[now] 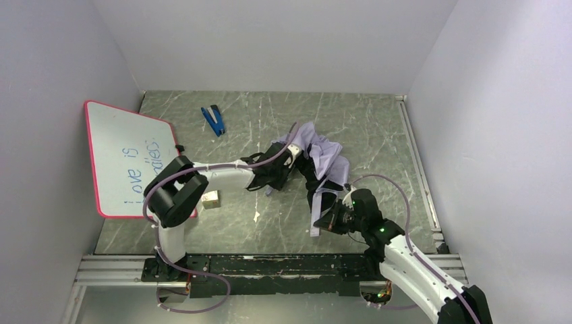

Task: Put away the umbrella

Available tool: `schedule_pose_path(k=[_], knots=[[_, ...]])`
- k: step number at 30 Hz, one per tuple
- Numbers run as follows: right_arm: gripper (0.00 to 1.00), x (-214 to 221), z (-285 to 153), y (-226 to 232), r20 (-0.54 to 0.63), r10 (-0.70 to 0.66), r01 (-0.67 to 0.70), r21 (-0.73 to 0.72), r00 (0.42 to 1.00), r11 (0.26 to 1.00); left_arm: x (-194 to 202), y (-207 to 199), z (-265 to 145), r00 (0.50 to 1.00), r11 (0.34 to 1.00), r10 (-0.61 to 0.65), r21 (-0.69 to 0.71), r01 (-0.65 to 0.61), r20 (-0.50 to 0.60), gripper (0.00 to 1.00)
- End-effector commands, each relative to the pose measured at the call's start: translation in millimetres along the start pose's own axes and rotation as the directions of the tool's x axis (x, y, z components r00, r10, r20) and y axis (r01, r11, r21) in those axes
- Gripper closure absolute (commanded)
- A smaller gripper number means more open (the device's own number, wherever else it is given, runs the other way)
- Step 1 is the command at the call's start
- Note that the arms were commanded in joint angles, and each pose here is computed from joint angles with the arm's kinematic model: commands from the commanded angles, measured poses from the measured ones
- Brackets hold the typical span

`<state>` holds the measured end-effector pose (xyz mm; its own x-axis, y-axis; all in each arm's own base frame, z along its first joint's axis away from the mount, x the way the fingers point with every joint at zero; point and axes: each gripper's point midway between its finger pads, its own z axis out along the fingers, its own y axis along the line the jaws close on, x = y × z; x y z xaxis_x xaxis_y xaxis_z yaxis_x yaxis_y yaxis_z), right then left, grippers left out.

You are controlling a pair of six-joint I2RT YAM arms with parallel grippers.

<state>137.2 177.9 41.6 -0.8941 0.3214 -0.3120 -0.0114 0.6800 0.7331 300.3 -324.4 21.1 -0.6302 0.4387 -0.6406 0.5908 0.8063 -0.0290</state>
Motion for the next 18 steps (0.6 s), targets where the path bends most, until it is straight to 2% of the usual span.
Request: schedule_pose_path(k=[1, 9, 18], knots=[[1.0, 8, -11, 10, -0.059, -0.018, 0.017, -0.01, 0.998, 1.0, -10, 22, 7, 1.0, 0.998, 0.004, -0.064, -0.004, -0.004, 0.79], [1.0, -25, -44, 55, 0.03, -0.077, 0.079, -0.037, 0.997, 0.996, -26, 44, 13, 0.999, 0.994, 0.036, -0.101, -0.036, -0.003, 0.87], [1.0, -72, -90, 120, 0.166, -0.152, 0.165, -0.07, 0.974, 0.984, -36, 53, 14, 0.998, 0.992, 0.068, -0.103, -0.066, 0.011, 0.89]])
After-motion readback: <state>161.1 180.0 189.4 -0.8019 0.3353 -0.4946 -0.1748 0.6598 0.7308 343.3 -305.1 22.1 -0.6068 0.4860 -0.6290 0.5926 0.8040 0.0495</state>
